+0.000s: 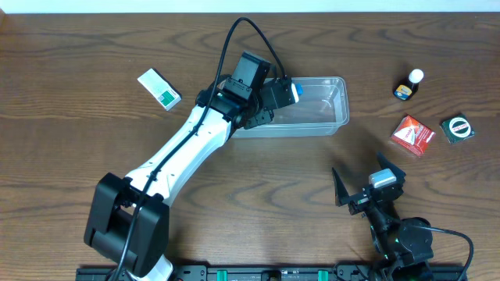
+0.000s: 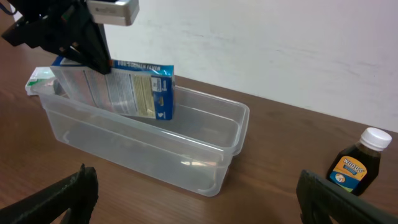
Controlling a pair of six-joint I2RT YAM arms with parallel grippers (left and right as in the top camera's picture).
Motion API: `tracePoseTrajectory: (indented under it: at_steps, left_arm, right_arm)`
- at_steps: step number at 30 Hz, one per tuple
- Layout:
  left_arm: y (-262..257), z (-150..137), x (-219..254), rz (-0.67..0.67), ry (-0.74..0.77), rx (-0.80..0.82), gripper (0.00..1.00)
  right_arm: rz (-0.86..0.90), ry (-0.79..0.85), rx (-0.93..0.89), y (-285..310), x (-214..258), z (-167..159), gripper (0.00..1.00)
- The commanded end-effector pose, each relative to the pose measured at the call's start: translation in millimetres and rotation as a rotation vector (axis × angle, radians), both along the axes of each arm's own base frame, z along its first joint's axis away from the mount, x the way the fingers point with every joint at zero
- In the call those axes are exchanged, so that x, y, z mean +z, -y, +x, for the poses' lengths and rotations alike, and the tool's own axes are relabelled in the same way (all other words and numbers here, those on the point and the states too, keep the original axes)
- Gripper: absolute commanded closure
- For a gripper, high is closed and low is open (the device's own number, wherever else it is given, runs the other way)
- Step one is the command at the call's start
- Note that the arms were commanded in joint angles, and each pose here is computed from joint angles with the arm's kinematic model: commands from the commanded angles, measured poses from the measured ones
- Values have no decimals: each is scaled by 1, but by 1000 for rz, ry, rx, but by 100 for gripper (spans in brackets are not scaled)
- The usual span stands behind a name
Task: Pack container
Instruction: 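Lift the blue box and carry it over the clear container, then lower the blue box into the container and open the left gripper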
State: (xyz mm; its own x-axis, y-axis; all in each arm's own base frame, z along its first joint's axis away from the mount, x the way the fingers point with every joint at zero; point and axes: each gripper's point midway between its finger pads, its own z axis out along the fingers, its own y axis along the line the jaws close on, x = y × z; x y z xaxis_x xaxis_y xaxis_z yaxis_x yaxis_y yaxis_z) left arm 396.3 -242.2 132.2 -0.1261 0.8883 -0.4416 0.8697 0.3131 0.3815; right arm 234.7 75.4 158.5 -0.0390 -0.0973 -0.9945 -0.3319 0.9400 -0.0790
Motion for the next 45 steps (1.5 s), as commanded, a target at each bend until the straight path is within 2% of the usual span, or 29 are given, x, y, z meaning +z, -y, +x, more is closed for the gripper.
tracePoseTrajectory:
  at_steps: [1,4,5,6,17,19,21,23,24,25,26,29,35,39,45]
  left_arm:
    - [4,5,0,-8,2,-17,83]
    - [4,5,-3,-6,-2,-17,50]
    - [4,5,-3,-6,-2,-16,43]
    - [4,6,-2,-6,-1,-16,40]
    - [4,6,-2,-6,-1,-16,38]
    - [5,7,-1,-10,5,-16,39]
    - [6,8,-1,-13,9,-16,44]
    - [7,9,1,-20,16,-11,62]
    - [7,10,2,-26,18,-6,74]
    - [7,11,2,-34,17,3,80]
    - [8,12,3,-44,16,16,86]
    - [9,13,3,-70,5,53,92]
    - [8,12,-13,-74,-51,99,94]
    - [2,1,-26,-36,-111,102,94]
    - [-9,-23,-1,-36,-146,130,94]
  right_arm:
    - [-9,3,-4,2,0,0,1]
    - [-9,3,-4,2,0,0,1]
    - [-9,3,-4,2,0,0,1]
    - [-9,3,-4,2,0,0,1]
    - [-9,3,-4,2,0,0,1]
    - [-9,3,-4,2,0,0,1]
    - [-9,3,-4,2,0,0,1]
    - [-9,3,-4,2,0,0,1]
    - [-9,3,-4,2,0,0,1]
    - [-9,3,-4,2,0,0,1]
    - [-9,3,-4,2,0,0,1]
    - [-9,3,-4,2,0,0,1]
    - [-9,3,-4,2,0,0,1]
    - [-9,3,-4,2,0,0,1]
    - [-9,3,-4,2,0,0,1]
